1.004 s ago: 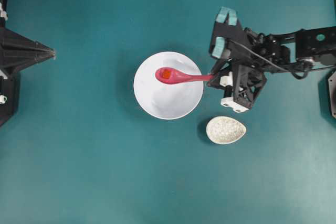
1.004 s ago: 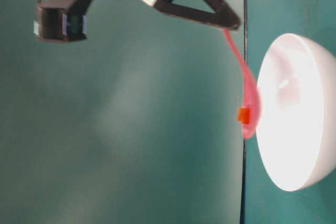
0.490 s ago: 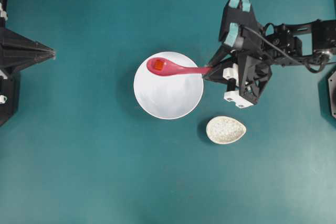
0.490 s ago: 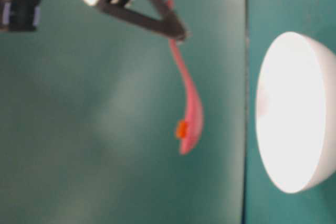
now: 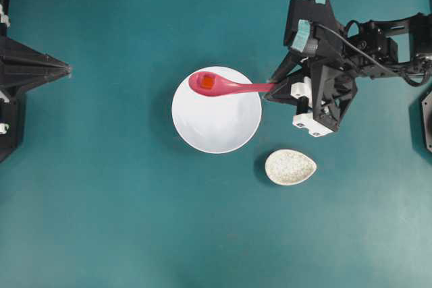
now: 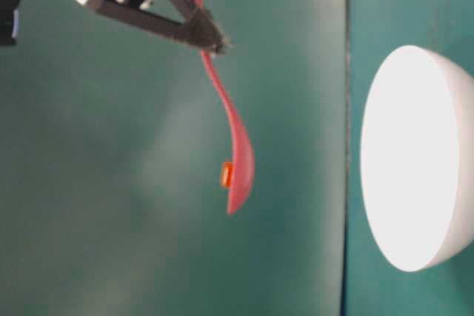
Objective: Grip the spoon and scoop the red block from the bowl with right arm.
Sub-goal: 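Hold the spoon with the cube lifted above the bowl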
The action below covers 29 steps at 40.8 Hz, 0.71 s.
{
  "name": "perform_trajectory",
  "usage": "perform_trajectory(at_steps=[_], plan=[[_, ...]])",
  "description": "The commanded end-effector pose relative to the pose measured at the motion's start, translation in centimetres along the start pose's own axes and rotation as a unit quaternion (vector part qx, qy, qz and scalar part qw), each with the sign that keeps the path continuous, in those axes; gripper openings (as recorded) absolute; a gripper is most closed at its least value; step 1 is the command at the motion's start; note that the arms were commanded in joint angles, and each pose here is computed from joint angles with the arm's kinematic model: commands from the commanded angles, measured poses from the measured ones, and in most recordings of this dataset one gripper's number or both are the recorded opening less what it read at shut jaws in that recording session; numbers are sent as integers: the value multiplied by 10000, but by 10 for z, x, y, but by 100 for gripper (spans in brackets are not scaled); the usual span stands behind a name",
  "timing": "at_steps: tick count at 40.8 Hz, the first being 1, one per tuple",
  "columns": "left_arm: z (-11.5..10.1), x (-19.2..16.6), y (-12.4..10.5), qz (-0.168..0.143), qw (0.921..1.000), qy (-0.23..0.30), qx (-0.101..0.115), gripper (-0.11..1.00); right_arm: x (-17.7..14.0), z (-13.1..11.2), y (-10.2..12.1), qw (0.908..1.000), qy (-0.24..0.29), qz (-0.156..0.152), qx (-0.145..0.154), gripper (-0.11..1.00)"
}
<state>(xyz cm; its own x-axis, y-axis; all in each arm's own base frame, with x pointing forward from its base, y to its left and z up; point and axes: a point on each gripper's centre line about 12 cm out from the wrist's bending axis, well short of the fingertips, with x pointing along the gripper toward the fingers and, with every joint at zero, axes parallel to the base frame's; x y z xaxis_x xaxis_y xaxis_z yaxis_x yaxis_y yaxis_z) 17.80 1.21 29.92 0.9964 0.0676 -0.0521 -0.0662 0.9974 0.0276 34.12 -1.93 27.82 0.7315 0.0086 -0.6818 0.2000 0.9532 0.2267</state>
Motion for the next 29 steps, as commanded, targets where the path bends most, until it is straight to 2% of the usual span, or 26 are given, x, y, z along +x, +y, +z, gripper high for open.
perform_trajectory(at_steps=[1,17,29], plan=[[14,0,-1,-26,9998,-185,-7,0,-13,14,5,9996,-263,79,-36,24],[15,-1,-4,-110,9997,-210,-12,0,-19,18,7,9993,-352,103,-43,24],[14,-1,-4,-110,9997,-195,-12,0,-26,18,8,9998,-176,86,-56,24]])
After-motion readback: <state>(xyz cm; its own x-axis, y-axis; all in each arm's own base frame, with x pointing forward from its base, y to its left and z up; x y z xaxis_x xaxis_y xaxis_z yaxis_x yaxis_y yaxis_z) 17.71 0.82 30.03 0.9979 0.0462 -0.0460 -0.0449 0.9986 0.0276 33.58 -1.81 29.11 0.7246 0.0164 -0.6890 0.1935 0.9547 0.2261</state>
